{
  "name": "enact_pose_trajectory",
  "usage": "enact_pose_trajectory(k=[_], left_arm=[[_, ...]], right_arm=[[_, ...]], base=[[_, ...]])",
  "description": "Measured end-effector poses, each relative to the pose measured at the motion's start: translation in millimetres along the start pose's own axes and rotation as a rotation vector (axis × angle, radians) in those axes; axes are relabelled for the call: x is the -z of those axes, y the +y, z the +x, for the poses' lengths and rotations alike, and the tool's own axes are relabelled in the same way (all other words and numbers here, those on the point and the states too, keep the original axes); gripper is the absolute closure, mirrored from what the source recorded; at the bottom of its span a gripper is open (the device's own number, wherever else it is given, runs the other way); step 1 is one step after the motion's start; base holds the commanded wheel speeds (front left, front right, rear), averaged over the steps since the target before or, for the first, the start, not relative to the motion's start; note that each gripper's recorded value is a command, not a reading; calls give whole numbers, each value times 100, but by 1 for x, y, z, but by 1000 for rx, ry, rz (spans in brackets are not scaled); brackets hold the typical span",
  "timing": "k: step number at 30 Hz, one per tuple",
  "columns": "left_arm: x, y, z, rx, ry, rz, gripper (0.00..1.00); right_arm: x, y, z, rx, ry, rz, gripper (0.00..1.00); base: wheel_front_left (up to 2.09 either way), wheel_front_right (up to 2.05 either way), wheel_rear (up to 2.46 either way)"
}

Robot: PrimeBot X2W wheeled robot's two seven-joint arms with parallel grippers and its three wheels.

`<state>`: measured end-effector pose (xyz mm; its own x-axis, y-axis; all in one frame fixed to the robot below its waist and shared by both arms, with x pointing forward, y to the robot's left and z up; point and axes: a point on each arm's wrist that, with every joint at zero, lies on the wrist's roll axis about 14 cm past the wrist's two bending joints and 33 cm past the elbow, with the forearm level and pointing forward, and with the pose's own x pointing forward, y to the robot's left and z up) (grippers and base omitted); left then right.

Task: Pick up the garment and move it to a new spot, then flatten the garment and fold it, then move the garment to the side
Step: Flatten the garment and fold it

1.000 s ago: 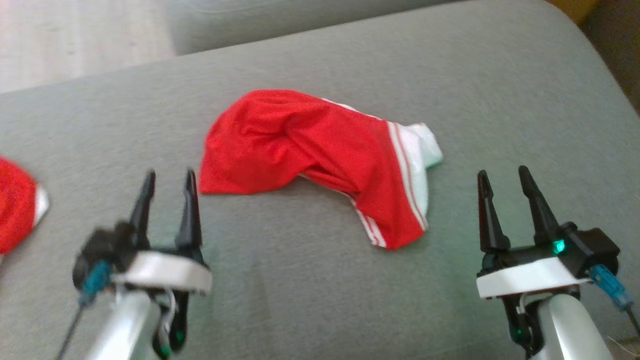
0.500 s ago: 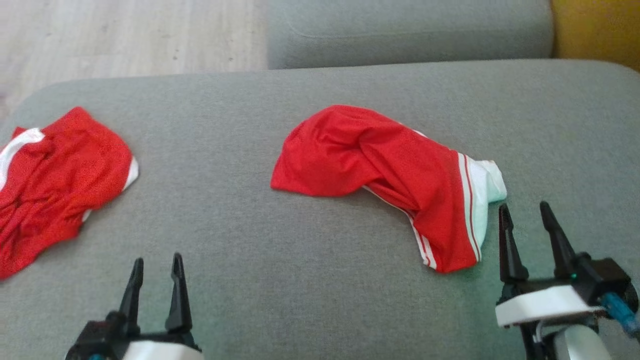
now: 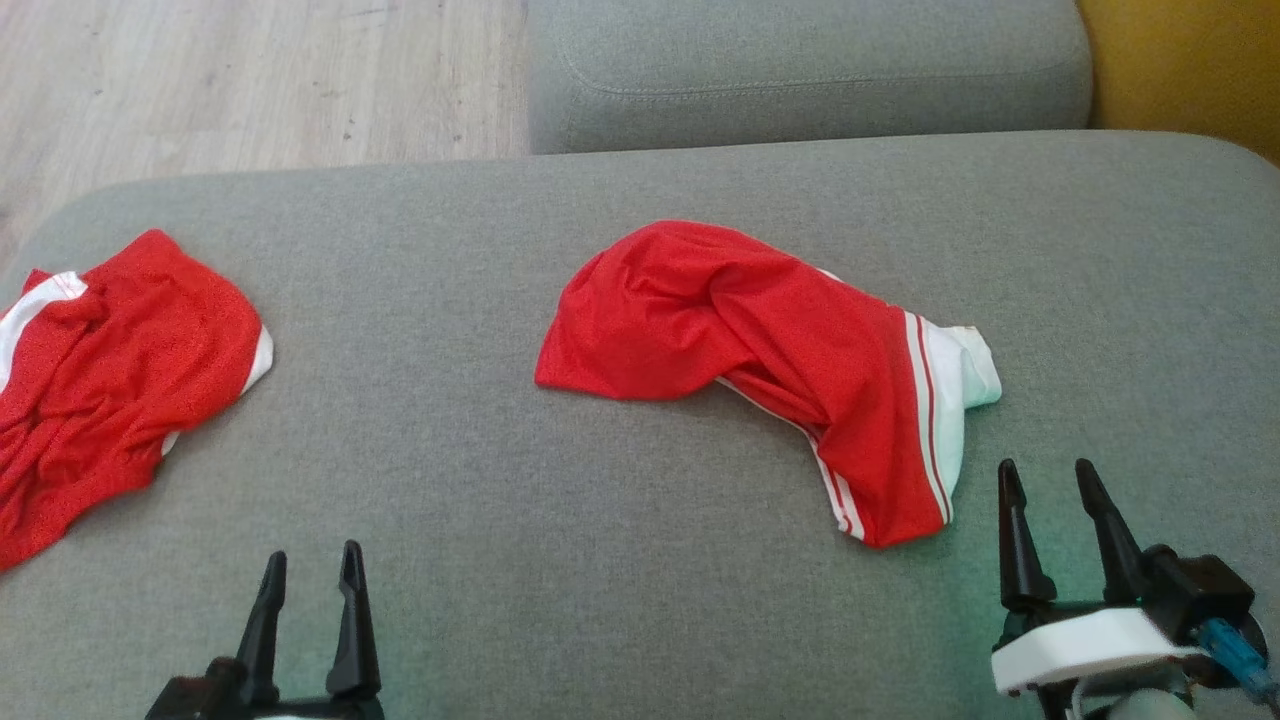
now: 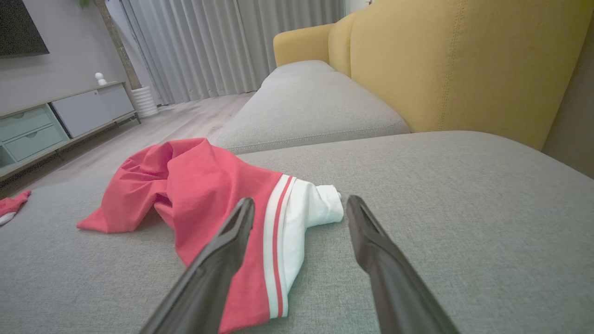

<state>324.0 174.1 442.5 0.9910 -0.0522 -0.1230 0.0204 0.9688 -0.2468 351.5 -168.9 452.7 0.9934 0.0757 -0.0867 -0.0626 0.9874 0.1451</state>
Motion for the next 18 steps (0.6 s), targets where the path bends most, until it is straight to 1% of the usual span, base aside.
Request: enact_pose_trajectory(k=[5,10,12,15,16,18], left_arm=[[1,0,1,2,2,2,0],[4,5,4,-14,13,-2,0],[8,6,6,-16,25,-4,0],[13,5,10,-15,43,-1,0],[13,4,14,-13,42,-3,0],[11,1,20,-2,37,-7,0]], right_arm=[[2,0,0,1,6,3,0],[2,-2,6,11,6,46,0],[-7,-3,19,13,-21,39,0],[-26,-8,54,16,-31,-13,0],[-31,-8,67,15,-17,-14,0],[-26,-6,89,7,72,-49,0]], base=[[0,0,0],[0,0,0],[0,0,0],[0,0,0],[0,0,0],[0,0,0]])
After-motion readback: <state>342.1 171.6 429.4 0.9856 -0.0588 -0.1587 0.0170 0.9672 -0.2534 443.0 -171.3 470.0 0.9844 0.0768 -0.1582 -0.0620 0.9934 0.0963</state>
